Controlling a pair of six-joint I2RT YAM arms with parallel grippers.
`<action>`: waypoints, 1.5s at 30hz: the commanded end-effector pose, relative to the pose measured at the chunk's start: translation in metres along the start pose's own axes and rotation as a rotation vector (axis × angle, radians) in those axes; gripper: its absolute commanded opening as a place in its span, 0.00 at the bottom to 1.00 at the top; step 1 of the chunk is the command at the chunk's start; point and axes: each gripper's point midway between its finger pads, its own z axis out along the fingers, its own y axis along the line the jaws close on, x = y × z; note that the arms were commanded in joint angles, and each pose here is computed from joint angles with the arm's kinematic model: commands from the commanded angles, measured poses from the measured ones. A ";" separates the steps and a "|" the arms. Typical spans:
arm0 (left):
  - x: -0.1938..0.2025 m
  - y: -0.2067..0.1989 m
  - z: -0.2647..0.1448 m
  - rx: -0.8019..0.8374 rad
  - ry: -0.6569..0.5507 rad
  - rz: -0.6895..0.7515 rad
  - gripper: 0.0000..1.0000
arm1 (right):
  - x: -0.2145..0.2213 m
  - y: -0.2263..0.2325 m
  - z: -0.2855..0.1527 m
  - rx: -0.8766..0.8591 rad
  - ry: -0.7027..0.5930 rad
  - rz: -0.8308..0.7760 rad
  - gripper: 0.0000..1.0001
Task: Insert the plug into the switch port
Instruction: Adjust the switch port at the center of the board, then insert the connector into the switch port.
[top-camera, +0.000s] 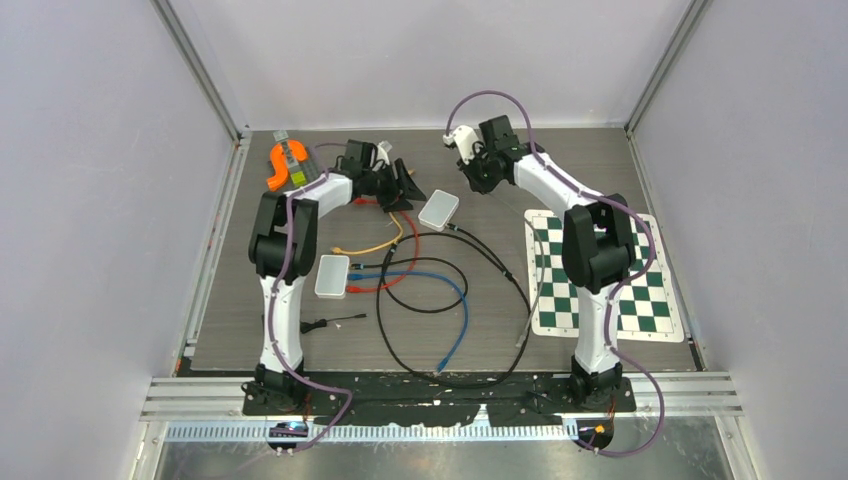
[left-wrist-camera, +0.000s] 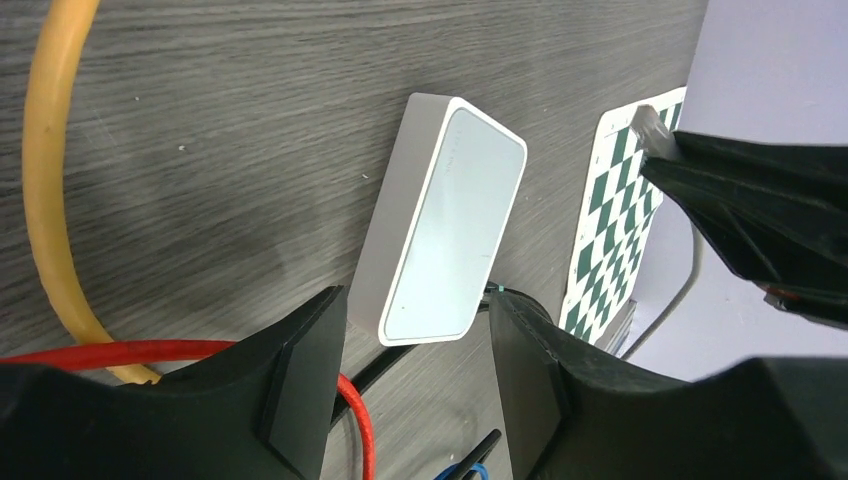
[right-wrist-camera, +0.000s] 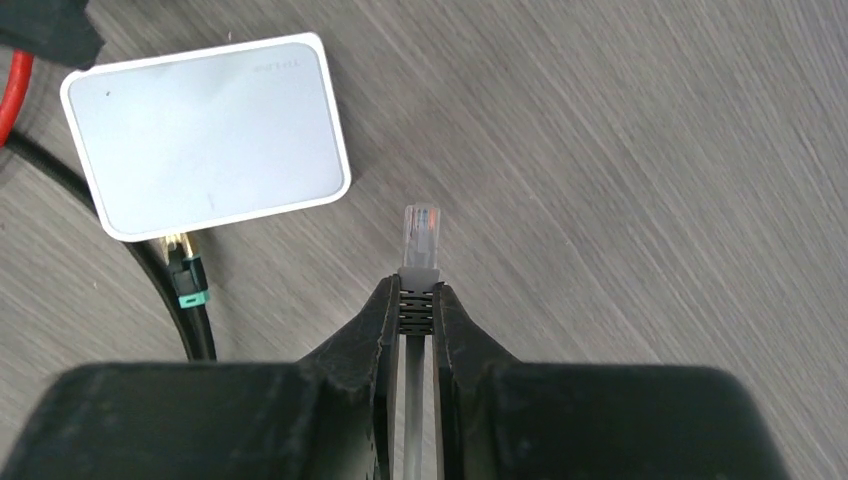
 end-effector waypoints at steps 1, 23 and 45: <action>-0.009 -0.010 0.000 0.029 0.010 0.031 0.56 | -0.010 0.004 -0.012 0.022 -0.088 0.009 0.05; 0.007 -0.004 0.031 0.123 0.062 -0.022 0.48 | 0.015 0.069 0.015 0.065 -0.074 0.252 0.05; 0.010 -0.008 0.032 0.154 0.092 -0.027 0.47 | 0.009 0.066 0.015 0.087 -0.168 0.235 0.05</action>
